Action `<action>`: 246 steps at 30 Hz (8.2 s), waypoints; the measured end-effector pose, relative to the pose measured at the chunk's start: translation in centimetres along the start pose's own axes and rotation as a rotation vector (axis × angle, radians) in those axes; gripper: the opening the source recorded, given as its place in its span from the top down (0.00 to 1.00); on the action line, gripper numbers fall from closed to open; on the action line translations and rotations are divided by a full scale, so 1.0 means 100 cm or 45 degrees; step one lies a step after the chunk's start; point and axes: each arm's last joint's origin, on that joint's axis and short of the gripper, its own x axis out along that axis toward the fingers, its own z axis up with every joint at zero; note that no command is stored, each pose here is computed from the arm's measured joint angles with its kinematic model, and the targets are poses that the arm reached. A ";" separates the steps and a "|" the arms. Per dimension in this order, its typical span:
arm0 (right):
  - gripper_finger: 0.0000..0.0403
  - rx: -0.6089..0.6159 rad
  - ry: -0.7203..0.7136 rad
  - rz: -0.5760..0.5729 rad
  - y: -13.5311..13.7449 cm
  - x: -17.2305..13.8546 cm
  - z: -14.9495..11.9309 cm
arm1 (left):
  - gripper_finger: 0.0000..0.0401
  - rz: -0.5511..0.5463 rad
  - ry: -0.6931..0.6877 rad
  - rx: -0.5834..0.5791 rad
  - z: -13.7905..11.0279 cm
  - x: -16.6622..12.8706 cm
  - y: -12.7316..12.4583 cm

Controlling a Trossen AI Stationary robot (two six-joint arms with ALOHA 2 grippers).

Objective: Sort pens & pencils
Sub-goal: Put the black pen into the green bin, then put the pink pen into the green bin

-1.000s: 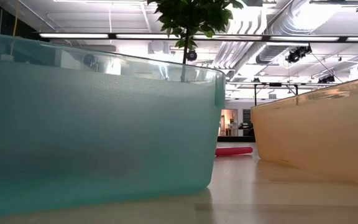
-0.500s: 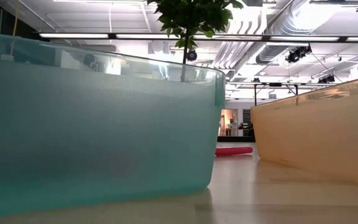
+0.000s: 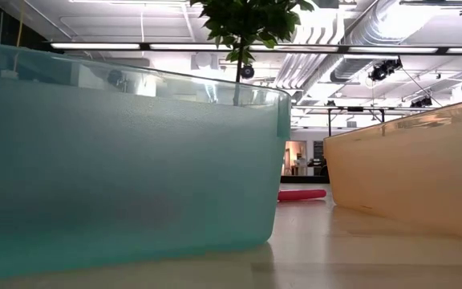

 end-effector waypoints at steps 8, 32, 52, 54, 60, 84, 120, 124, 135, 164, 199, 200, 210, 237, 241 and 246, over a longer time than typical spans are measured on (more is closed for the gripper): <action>0.99 0.002 -0.003 -0.015 -0.002 0.001 0.001 | 0.79 -0.034 -0.004 -0.012 0.000 0.000 -0.001; 0.99 0.014 -0.002 -0.030 -0.010 0.005 0.004 | 0.79 -0.059 -0.006 -0.014 0.001 0.000 -0.001; 0.99 0.026 0.015 0.014 -0.012 0.011 0.004 | 0.79 -0.055 0.004 -0.015 0.000 0.000 -0.001; 0.99 0.023 0.023 0.011 -0.012 0.013 0.003 | 0.79 -0.053 0.012 -0.015 -0.001 0.000 -0.001; 0.99 0.024 0.016 0.016 -0.012 0.013 0.004 | 0.79 -0.052 0.016 -0.015 -0.001 0.000 -0.001; 0.82 0.022 0.001 -0.001 -0.013 0.013 0.005 | 0.98 -0.042 0.020 -0.003 -0.001 0.000 -0.001; 0.63 -0.012 0.050 -0.300 -0.049 -0.068 0.005 | 0.95 -0.211 0.893 -0.272 -0.061 -0.026 -0.038; 0.63 -0.012 0.055 -0.303 -0.049 -0.068 0.004 | 0.95 -0.223 0.964 -0.301 -0.071 -0.023 -0.045; 0.63 -0.021 0.120 -0.284 -0.044 -0.072 -0.003 | 0.95 -0.223 1.216 -0.435 -0.102 -0.023 -0.068; 0.63 -0.106 0.219 -0.248 -0.032 -0.082 -0.017 | 0.94 -0.051 1.716 -0.466 -0.187 -0.015 -0.084; 0.63 -0.153 0.415 -0.141 -0.019 -0.023 -0.060 | 0.75 0.113 1.055 -0.235 -0.132 -0.002 -0.081; 0.63 -0.148 0.436 -0.127 -0.019 -0.017 -0.065 | 0.75 0.128 1.014 -0.224 -0.124 -0.004 -0.080; 0.63 0.058 0.339 0.013 -0.040 0.008 -0.104 | 0.75 0.204 0.651 -0.167 -0.057 -0.027 -0.068; 0.63 0.269 0.632 0.065 -0.113 0.075 -0.178 | 0.75 0.271 0.720 -0.064 -0.032 -0.068 -0.052; 0.63 0.253 0.704 0.098 -0.112 0.088 -0.188 | 0.75 0.291 0.748 -0.050 -0.034 -0.069 -0.051; 0.63 0.229 0.751 0.130 -0.111 0.098 -0.196 | 0.75 0.305 0.751 -0.055 -0.034 -0.070 -0.050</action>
